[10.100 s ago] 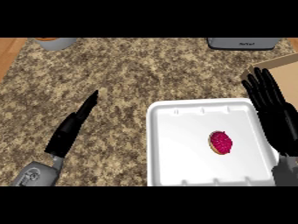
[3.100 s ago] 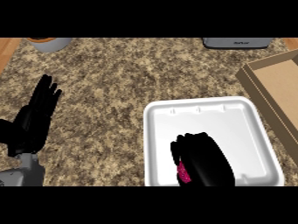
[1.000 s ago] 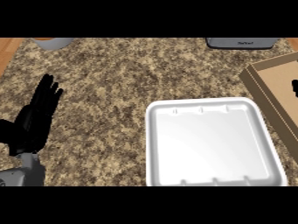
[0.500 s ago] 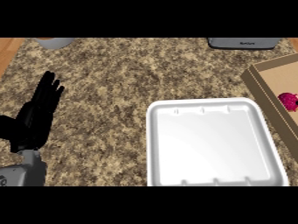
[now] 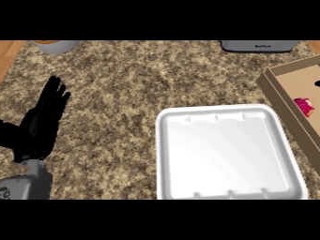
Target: Pick the cupcake from the tray and place it in the cardboard box
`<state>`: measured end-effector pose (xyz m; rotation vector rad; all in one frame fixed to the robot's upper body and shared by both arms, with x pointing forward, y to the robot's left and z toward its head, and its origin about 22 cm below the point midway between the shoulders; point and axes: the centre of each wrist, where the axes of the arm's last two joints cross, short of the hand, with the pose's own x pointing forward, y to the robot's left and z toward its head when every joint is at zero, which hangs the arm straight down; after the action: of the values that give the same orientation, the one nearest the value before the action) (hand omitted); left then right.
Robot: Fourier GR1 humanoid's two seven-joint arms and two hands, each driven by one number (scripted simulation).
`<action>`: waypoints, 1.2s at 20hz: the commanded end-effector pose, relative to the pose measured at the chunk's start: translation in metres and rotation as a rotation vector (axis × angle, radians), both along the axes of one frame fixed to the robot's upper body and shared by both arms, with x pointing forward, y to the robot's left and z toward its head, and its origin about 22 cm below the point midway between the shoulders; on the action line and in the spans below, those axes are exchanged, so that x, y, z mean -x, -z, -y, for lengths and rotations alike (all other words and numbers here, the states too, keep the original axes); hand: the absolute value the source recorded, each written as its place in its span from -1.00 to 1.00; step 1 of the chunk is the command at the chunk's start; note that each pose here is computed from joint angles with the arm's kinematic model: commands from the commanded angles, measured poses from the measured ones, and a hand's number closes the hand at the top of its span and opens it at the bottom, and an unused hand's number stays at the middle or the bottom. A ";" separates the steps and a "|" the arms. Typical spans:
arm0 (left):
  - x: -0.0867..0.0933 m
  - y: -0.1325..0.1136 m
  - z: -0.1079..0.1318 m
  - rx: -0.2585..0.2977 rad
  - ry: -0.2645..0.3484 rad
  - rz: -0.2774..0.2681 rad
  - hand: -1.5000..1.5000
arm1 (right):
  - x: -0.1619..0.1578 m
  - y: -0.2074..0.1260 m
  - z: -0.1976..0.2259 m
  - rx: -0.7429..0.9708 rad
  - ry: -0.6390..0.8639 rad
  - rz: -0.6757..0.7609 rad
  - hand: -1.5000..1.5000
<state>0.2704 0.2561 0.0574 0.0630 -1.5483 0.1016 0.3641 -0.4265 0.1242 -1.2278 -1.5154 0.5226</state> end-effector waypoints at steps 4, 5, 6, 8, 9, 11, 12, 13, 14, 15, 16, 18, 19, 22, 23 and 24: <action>0.005 0.005 -0.009 -0.003 -0.010 -0.006 0.00 | 0.003 -0.007 0.021 -0.434 -0.041 0.185 -1.00; 0.008 0.000 -0.004 -0.009 -0.013 0.006 0.00 | 0.011 -0.004 0.032 -0.484 -0.050 0.219 -1.00; 0.010 0.004 -0.006 0.003 -0.010 0.001 0.00 | 0.004 -0.006 0.029 -0.560 -0.057 0.218 -1.00; 0.000 0.007 -0.005 0.001 -0.018 -0.016 0.00 | 0.019 -0.018 0.053 -0.648 -0.076 0.251 -1.00; 0.007 0.004 -0.015 -0.008 -0.016 -0.021 0.00 | 0.014 -0.014 0.048 -0.667 -0.071 0.250 -1.00; 0.003 -0.004 0.000 0.007 -0.001 -0.003 0.00 | 0.028 -0.003 0.061 -0.715 -0.072 0.298 -1.00; 0.000 0.004 -0.016 -0.007 -0.015 -0.002 0.00 | 0.041 0.002 0.073 -0.727 -0.079 0.320 -1.00; 0.012 -0.006 -0.002 0.009 0.003 -0.002 0.00 | 0.052 -0.004 0.084 -0.723 -0.065 0.327 -1.00; 0.007 0.001 0.006 0.000 -0.012 -0.005 0.00 | 0.044 0.008 0.073 -0.726 -0.047 0.310 -1.00; 0.020 0.005 -0.008 -0.002 -0.006 -0.007 0.00 | 0.055 0.020 0.081 -0.721 -0.029 0.353 -1.00; 0.016 0.002 0.014 0.009 -0.016 0.001 0.00 | 0.068 0.008 0.106 -0.718 -0.021 0.366 -1.00; 0.006 -0.002 0.002 0.001 -0.004 0.011 0.00 | 0.067 -0.016 0.113 -0.730 -0.015 0.386 -1.00; 0.009 0.007 -0.003 -0.005 -0.009 0.004 0.00 | 0.072 0.003 0.106 -0.745 -0.037 0.398 -1.00; 0.000 0.010 -0.011 0.005 0.001 -0.008 0.00 | 0.105 0.011 0.134 -0.737 -0.028 0.390 -1.00; 0.005 0.007 -0.013 0.005 -0.002 0.003 0.00 | 0.100 0.013 0.136 -0.741 -0.001 0.400 -1.00; 0.007 -0.013 -0.002 0.009 0.010 0.001 0.00 | 0.108 0.013 0.145 -0.729 -0.001 0.443 -1.00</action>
<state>0.2631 0.2604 0.0572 0.0632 -1.5484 0.1073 0.2777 -0.5495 0.1146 -0.7544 -1.8098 -0.2824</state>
